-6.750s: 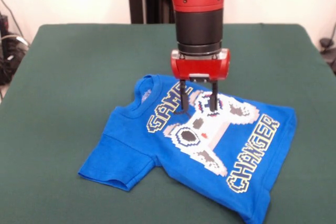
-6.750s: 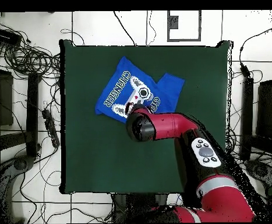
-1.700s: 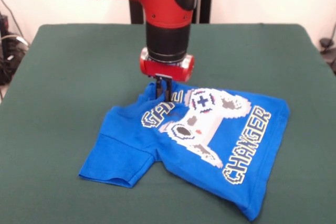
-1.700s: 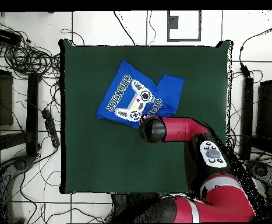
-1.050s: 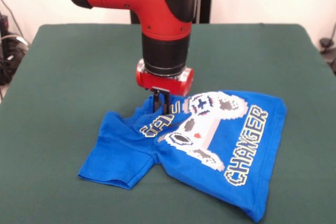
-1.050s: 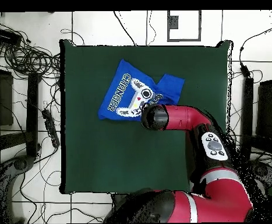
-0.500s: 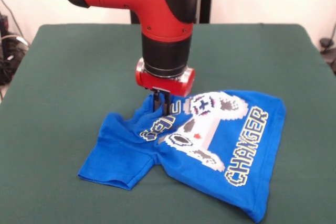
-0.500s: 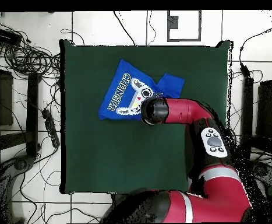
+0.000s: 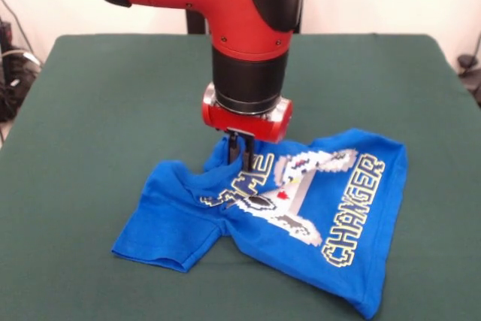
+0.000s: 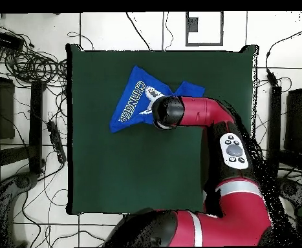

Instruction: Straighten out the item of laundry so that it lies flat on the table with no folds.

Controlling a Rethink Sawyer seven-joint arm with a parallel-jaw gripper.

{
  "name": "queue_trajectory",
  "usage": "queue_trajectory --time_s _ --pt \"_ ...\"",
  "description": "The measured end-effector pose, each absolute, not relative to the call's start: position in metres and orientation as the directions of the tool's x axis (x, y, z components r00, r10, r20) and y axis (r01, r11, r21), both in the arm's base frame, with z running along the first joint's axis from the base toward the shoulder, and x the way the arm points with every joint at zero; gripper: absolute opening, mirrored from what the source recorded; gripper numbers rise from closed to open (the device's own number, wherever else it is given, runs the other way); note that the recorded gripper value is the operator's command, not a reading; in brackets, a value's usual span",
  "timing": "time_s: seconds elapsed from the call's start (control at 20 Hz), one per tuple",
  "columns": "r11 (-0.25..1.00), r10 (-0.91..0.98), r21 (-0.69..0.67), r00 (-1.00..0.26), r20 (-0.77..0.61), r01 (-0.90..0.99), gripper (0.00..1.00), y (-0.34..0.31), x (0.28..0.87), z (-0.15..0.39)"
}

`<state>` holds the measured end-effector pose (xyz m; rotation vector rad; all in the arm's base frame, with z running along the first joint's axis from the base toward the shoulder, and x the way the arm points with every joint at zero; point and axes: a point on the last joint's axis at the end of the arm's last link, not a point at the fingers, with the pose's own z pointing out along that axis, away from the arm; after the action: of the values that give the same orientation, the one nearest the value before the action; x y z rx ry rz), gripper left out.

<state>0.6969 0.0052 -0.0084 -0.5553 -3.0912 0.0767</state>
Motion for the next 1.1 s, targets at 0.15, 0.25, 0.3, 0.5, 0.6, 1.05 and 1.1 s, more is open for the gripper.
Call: queue_trajectory --time_s 0.15,0.25,0.3,0.5,0.6,1.05,1.1 --pt "0.936 0.350 -0.042 -0.936 -0.027 0.351 0.00 0.006 0.706 -0.005" --pt "0.935 0.351 -0.039 -0.936 -0.036 0.352 0.00 0.006 0.711 -0.003" --pt "0.935 0.351 -0.039 -0.936 -0.039 0.353 0.00 0.005 0.713 -0.003" --pt "0.934 0.353 -0.035 -0.934 -0.049 0.355 0.00 0.004 0.719 -0.003" --pt "0.934 0.353 -0.035 -0.934 -0.050 0.355 0.00 0.004 0.719 -0.003" --pt "0.933 0.358 -0.030 -0.932 -0.055 0.360 1.00 0.001 0.722 -0.003" --pt "0.932 0.359 -0.030 -0.932 -0.055 0.360 1.00 0.001 0.723 -0.003"
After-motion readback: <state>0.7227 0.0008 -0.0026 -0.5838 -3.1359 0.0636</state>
